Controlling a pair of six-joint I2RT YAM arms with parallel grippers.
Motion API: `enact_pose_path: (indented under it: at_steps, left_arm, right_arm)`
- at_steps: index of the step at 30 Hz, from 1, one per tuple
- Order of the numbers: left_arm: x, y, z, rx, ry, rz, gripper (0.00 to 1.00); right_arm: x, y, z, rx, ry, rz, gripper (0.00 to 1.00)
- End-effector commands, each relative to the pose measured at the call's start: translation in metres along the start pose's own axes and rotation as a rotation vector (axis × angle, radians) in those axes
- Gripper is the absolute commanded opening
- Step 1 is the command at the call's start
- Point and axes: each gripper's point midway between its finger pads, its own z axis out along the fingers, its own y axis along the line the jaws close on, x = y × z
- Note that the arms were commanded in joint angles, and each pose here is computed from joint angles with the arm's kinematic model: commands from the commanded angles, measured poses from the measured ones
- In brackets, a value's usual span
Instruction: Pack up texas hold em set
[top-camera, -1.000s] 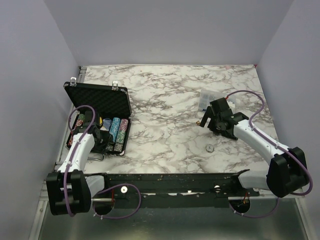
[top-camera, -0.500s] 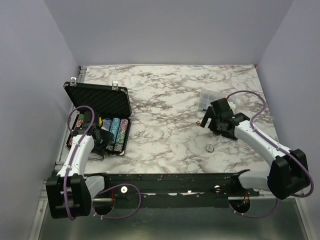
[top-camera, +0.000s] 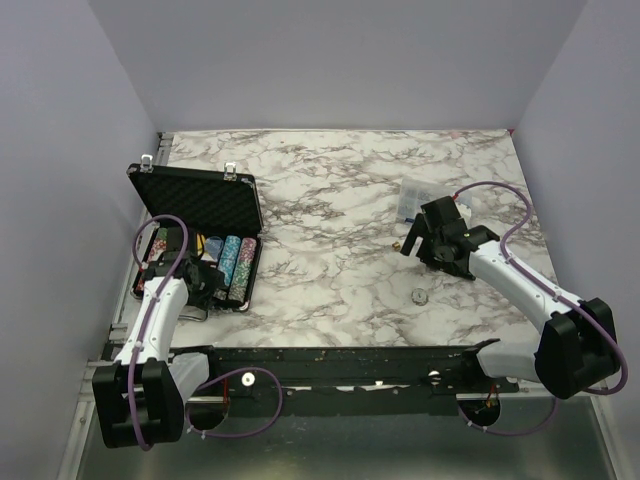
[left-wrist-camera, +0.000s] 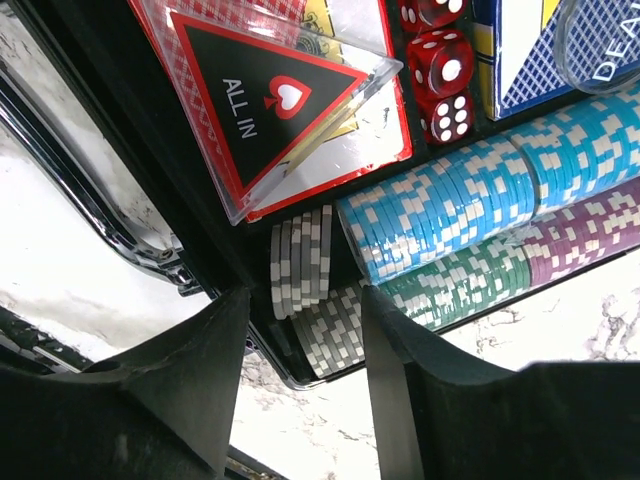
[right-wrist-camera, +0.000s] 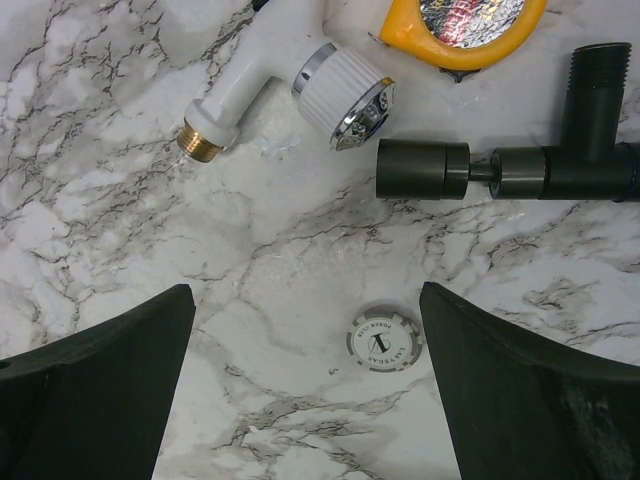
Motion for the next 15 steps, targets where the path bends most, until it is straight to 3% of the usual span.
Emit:
enact_pose_path:
  at_steps: [1,9,15]
  left_arm:
    - [-0.017,-0.026,0.003,0.096,-0.065,-0.018,0.46]
    - [-0.024,-0.046,-0.004,0.143,-0.065,0.004,0.45]
    - [-0.024,-0.038,-0.013,0.111,-0.071,-0.004,0.62]
  right_arm:
    - [0.007,-0.004,0.002,0.010,0.023,0.007,0.96]
    - [0.008,-0.006,0.000,0.019,0.029,0.006,0.96]
    - [0.009,-0.007,-0.001,0.027,0.033,0.010,0.96]
